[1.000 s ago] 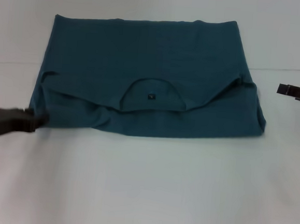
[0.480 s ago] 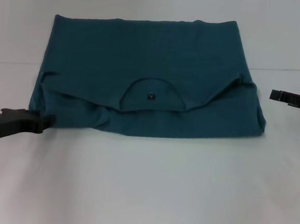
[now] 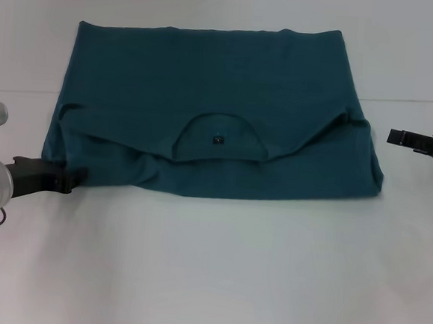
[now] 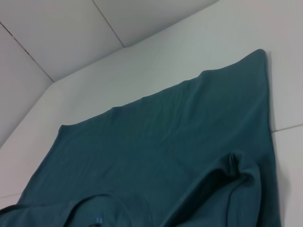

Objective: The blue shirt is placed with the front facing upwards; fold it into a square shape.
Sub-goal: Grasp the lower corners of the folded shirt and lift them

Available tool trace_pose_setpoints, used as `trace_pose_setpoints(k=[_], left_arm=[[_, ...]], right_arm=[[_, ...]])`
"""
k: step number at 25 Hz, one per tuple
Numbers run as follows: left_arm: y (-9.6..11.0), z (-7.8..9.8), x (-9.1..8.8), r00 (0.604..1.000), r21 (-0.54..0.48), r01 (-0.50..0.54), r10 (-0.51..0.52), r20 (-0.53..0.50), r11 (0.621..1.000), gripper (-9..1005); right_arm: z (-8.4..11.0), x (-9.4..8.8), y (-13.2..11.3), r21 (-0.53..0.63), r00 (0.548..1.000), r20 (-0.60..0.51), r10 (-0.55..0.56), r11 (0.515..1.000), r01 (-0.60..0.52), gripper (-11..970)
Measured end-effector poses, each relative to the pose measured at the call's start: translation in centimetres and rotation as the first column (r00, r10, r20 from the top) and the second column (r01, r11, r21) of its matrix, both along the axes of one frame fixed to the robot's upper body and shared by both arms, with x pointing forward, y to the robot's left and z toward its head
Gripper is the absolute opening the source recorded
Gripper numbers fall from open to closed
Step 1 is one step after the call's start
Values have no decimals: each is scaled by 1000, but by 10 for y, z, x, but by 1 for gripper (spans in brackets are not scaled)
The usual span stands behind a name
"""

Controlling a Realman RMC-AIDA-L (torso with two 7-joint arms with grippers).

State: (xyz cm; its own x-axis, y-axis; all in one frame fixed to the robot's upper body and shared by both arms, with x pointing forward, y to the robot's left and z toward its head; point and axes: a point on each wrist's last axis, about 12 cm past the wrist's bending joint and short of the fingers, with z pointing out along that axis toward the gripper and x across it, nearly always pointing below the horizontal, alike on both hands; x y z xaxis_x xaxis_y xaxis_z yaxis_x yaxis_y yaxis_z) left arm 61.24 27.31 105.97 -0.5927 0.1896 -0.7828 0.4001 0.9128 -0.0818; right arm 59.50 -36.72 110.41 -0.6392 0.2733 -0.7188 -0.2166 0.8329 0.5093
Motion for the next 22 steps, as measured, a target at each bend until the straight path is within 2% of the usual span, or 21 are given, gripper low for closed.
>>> trace_pose_setpoints(k=[6, 11, 17, 22], left_arm=[[5, -2, 0, 999, 8, -35, 35, 3, 999, 401], [10, -3, -2, 999, 8, -46, 46, -4, 999, 283], [19, 0, -3, 998, 5, -51, 52, -25, 999, 74], [21, 6, -1, 999, 4, -35, 35, -20, 999, 42]], right_arm=[[0, 1, 2, -6, 1000, -3, 6, 1000, -6, 807], [0, 1, 3, -8, 1000, -7, 9, 1000, -9, 807], [-1, -1, -1, -4, 999, -40, 12, 1000, -12, 806], [4, -3, -5, -10, 998, -59, 34, 999, -34, 806]])
